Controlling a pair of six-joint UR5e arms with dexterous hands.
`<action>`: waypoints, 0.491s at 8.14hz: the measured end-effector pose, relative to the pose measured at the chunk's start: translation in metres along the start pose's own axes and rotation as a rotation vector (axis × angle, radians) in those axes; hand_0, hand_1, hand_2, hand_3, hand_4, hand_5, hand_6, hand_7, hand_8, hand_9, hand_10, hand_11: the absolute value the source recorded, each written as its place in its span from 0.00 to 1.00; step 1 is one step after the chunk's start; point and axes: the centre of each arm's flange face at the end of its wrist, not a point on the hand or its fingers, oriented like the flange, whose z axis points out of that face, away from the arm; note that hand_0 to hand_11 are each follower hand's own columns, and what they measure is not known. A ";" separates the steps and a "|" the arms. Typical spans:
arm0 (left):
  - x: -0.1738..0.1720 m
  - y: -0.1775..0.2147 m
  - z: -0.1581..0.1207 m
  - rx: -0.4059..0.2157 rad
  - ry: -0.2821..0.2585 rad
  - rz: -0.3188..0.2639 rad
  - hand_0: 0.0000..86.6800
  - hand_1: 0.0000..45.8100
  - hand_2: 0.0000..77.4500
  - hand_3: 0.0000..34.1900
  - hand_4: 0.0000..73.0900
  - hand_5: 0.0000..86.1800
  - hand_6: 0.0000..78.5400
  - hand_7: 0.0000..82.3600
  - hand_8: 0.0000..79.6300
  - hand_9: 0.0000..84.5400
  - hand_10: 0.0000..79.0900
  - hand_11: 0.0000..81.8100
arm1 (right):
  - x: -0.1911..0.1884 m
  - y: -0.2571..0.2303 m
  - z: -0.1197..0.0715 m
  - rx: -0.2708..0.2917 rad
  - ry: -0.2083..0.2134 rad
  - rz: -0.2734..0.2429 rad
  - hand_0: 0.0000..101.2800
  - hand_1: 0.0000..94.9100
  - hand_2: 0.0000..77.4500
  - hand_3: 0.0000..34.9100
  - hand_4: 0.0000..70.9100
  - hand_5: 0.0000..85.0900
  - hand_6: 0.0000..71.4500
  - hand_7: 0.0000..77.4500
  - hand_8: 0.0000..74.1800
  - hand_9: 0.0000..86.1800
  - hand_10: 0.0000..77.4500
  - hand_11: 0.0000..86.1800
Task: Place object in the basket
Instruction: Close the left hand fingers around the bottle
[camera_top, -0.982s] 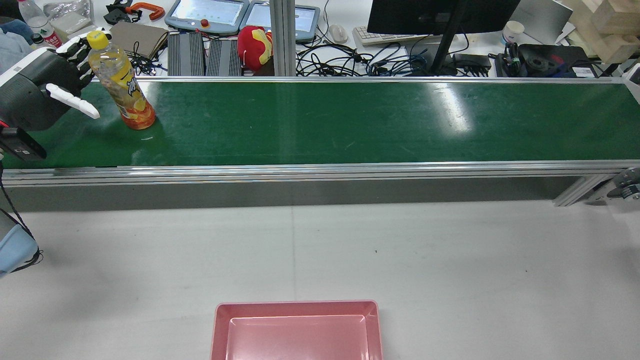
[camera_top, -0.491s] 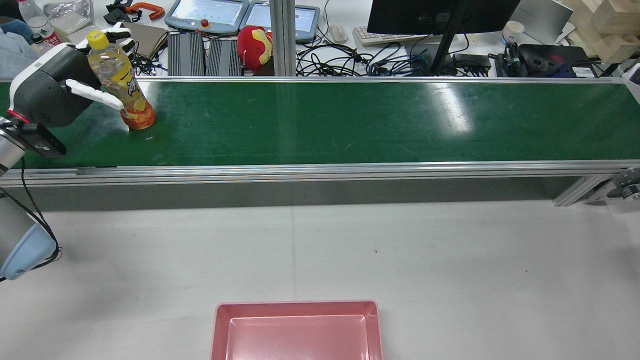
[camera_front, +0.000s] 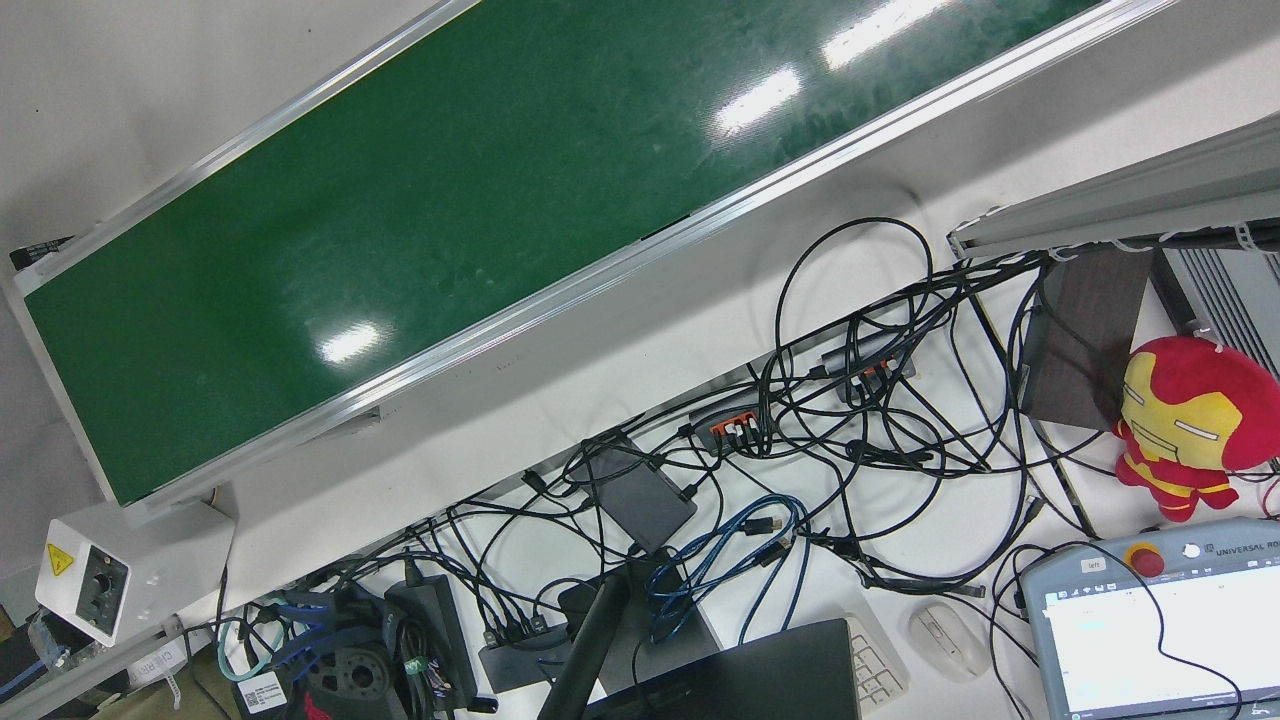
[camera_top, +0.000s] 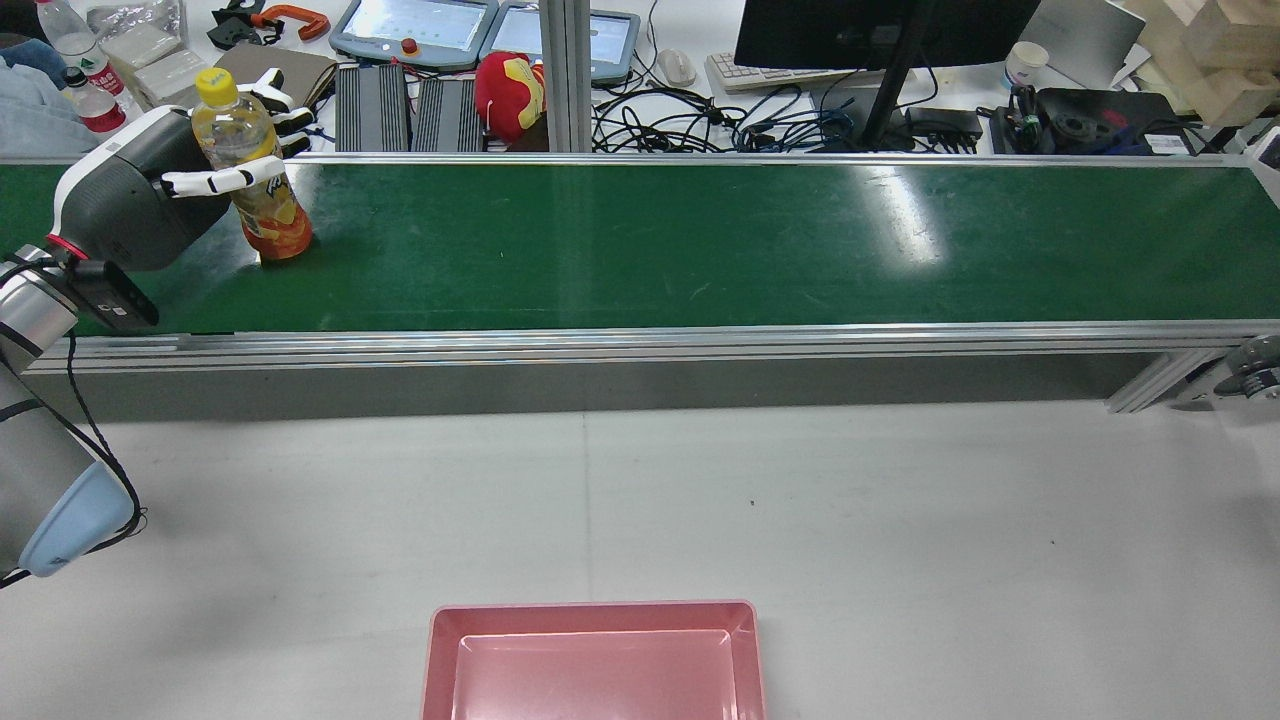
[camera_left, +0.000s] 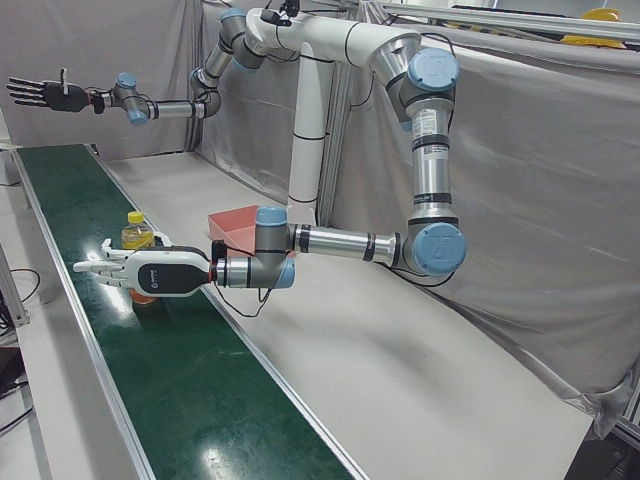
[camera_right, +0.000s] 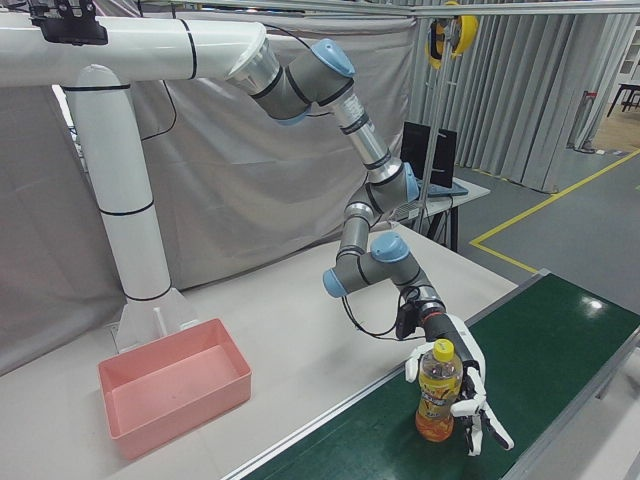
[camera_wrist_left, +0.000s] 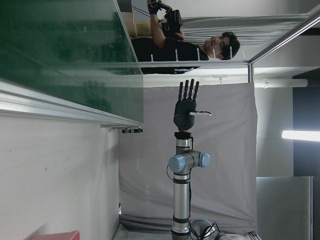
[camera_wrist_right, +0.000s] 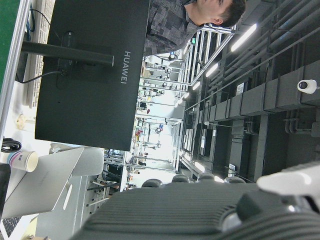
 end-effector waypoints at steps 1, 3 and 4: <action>0.003 0.008 -0.002 0.020 -0.002 -0.001 0.63 0.64 0.38 0.00 0.16 0.51 0.00 0.01 0.15 0.18 0.11 0.19 | 0.000 0.000 0.000 0.000 0.000 0.000 0.00 0.00 0.01 0.01 0.00 0.00 0.00 0.01 0.00 0.00 0.00 0.00; 0.005 0.020 -0.004 0.032 -0.007 -0.005 0.87 0.26 0.68 0.00 0.65 0.62 0.63 0.60 0.73 0.66 0.66 0.66 | 0.000 0.001 0.000 -0.001 -0.001 0.000 0.00 0.00 0.01 0.01 0.00 0.00 0.00 0.01 0.00 0.00 0.00 0.00; 0.006 0.037 -0.005 0.015 -0.010 -0.010 0.87 0.26 0.68 0.00 0.65 0.62 0.63 0.60 0.73 0.66 0.66 0.66 | 0.000 0.001 0.000 -0.001 0.000 0.000 0.00 0.00 0.01 0.01 0.00 0.00 0.00 0.01 0.00 0.00 0.00 0.00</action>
